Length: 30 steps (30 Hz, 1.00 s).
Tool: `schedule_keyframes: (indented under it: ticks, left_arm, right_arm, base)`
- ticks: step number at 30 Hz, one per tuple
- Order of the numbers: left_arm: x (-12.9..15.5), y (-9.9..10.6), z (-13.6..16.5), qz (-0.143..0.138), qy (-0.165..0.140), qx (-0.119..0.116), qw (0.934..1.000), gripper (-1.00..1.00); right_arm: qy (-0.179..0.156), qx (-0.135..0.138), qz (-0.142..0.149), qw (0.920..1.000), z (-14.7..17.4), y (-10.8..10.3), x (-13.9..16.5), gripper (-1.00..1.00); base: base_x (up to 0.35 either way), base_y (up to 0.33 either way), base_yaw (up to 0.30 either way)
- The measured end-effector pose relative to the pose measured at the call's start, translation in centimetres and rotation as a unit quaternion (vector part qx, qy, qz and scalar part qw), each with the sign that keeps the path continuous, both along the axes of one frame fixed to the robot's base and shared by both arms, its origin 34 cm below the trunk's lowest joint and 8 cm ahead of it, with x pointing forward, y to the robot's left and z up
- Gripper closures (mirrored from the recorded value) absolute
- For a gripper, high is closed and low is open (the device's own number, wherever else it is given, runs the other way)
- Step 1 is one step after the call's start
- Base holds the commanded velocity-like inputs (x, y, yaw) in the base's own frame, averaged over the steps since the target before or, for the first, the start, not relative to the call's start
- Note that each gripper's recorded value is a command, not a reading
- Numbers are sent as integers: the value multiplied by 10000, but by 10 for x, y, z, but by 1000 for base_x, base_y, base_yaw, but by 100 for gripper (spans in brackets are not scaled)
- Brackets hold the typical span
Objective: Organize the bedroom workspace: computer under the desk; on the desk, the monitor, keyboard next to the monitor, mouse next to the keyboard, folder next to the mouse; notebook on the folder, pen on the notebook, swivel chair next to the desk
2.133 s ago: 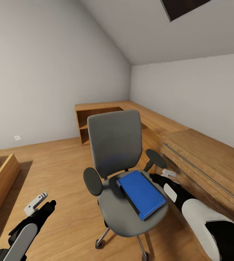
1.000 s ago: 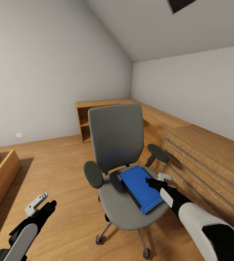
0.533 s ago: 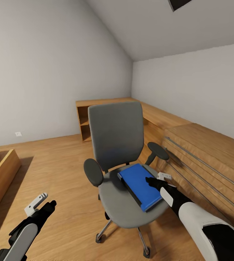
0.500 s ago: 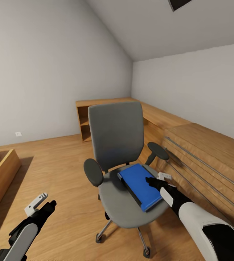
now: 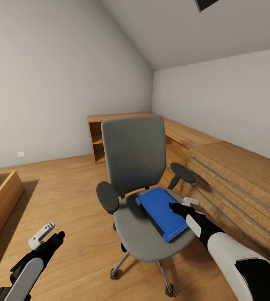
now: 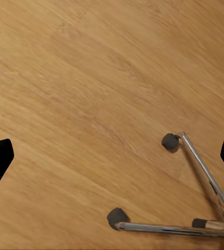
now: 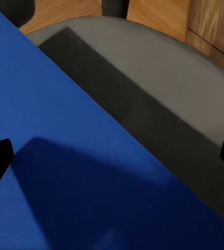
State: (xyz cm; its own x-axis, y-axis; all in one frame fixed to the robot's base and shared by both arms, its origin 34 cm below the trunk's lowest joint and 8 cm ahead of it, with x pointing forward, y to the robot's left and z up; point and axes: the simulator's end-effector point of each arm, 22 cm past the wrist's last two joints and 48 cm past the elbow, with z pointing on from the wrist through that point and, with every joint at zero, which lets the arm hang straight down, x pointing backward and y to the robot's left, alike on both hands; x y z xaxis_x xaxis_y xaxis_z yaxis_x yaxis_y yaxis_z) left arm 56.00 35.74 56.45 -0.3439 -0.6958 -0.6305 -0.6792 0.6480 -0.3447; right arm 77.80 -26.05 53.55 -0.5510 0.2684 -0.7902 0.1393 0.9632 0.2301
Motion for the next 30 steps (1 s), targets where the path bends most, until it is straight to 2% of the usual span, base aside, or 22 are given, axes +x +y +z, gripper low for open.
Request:
schedule_keyframes:
  ticks: [16, 23, 30]
  left_arm:
    - [-3, 2, -7, 21, 86, 8, 10000, -100]
    - [-3, 2, -7, 27, 89, 11, 10000, -100]
    - [-3, 3, -7, 29, 87, 11, 10000, -100]
  right_arm:
    - [1, -13, -8, 10000, 0, -1, 0, -100]
    - [5, -15, -11, 10000, -1, -1, 0, -100]
    - [6, -14, -10, 10000, 0, -2, 0, -100]
  base:
    - [-69, 0, 0]
    - [-209, 0, 0]
    - [-32, 0, 0]
